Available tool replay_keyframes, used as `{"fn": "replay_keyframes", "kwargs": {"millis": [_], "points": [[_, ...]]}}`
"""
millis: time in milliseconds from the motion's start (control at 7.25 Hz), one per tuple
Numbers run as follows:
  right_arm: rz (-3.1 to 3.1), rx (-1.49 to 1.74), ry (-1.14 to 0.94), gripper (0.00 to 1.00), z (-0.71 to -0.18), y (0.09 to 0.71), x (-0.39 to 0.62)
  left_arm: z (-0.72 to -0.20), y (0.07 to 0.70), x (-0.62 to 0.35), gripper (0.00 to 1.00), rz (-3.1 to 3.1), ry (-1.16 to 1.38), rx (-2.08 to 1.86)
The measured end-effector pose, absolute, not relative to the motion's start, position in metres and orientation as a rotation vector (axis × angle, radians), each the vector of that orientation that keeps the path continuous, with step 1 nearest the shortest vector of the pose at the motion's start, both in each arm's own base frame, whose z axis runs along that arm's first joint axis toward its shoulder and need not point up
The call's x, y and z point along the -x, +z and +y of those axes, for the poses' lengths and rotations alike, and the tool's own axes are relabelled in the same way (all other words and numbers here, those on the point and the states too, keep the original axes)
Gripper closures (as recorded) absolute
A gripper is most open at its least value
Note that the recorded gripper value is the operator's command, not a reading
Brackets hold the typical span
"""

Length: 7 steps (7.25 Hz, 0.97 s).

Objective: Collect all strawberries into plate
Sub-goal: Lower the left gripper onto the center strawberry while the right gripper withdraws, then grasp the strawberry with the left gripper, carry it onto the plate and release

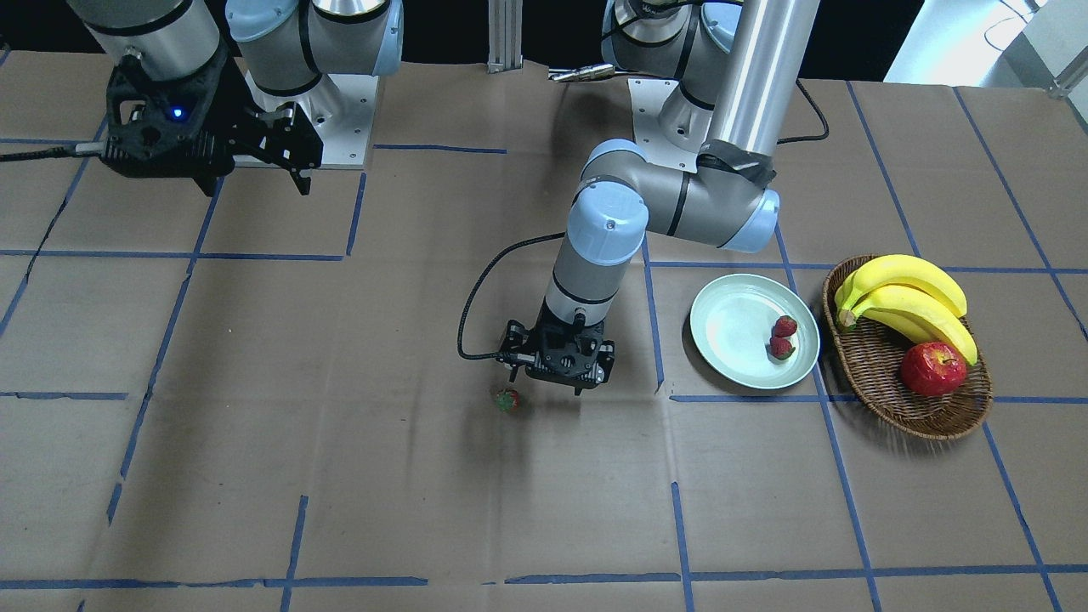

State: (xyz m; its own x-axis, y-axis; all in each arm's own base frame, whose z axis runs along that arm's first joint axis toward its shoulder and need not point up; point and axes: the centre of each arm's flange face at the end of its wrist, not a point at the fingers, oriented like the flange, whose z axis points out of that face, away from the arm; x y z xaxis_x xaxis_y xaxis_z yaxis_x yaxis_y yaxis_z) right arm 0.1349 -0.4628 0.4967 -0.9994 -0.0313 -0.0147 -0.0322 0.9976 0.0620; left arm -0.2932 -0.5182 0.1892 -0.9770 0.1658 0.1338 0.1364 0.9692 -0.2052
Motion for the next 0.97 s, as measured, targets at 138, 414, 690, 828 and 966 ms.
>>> {"fn": "replay_keyframes", "kwargs": {"millis": [138, 414, 690, 828, 966], "points": [[3.128, 0.041, 0.092, 0.00, -0.453, 0.496, -0.135, -0.518, 0.182, 0.302, 0.00, -2.961, 0.282, 0.228], [3.128, 0.040, 0.099, 0.00, -0.446, 0.491, -0.135, -0.520, 0.179, 0.311, 0.02, -2.934, 0.275, 0.198], [3.127, 0.046, 0.106, 0.00, -0.444, 0.481, -0.135, -0.530, 0.175, 0.317, 0.37, -2.920, 0.277, 0.186], [3.127, 0.050, 0.098, 0.00, -0.443, 0.481, -0.135, -0.532, 0.173, 0.319, 0.62, -2.920, 0.276, 0.189], [3.126, 0.052, 0.095, 0.00, -0.443, 0.481, -0.135, -0.533, 0.172, 0.319, 0.84, -2.920, 0.276, 0.191]]}}
